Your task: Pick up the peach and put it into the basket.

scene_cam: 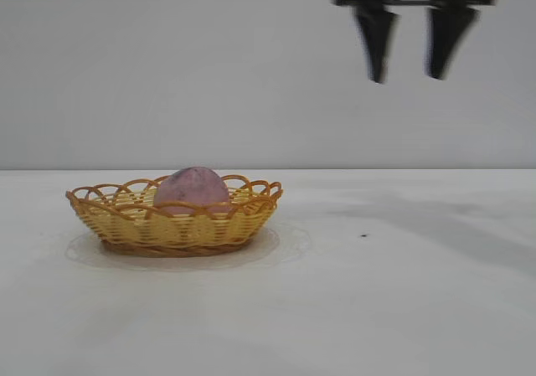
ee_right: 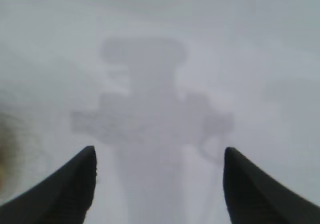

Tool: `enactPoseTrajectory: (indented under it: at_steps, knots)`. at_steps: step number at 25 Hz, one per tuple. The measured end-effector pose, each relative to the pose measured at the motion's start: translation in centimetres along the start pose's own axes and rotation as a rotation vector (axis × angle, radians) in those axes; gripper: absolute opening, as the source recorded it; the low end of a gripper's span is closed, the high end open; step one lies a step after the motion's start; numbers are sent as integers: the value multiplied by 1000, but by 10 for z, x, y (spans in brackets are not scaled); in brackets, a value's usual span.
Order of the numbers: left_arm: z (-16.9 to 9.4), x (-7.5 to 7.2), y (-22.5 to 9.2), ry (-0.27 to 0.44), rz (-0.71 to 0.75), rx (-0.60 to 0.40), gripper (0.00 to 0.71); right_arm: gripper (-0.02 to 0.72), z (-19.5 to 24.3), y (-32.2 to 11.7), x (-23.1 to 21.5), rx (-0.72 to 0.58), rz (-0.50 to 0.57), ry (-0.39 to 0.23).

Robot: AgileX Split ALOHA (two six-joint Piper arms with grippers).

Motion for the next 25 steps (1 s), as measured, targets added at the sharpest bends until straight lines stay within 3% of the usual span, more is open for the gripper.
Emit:
enactPoseTrajectory:
  at_steps: [5, 11, 25]
  knots:
    - [0, 0, 0, 0, 0, 0, 335, 461, 6, -12, -5, -15, 23, 10]
    - [0, 0, 0, 0, 0, 0, 335, 461, -27, -43, -1, -98, 30, 9]
    - [0, 0, 0, 0, 0, 0, 335, 461, -87, -235, 25, -223, 35, -9]
Point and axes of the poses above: a point on each arm's last joint axis where the gripper is mounted, z pointing out along that axis toward the gripper, x along the wrist's bending axis when the last joint is at zero, y = z × x, the point moved 8 cm from there along z, pointing out along that axis toward the gripper, and after that the axes turned 12 degrees about -z, right-handed, at the moved point
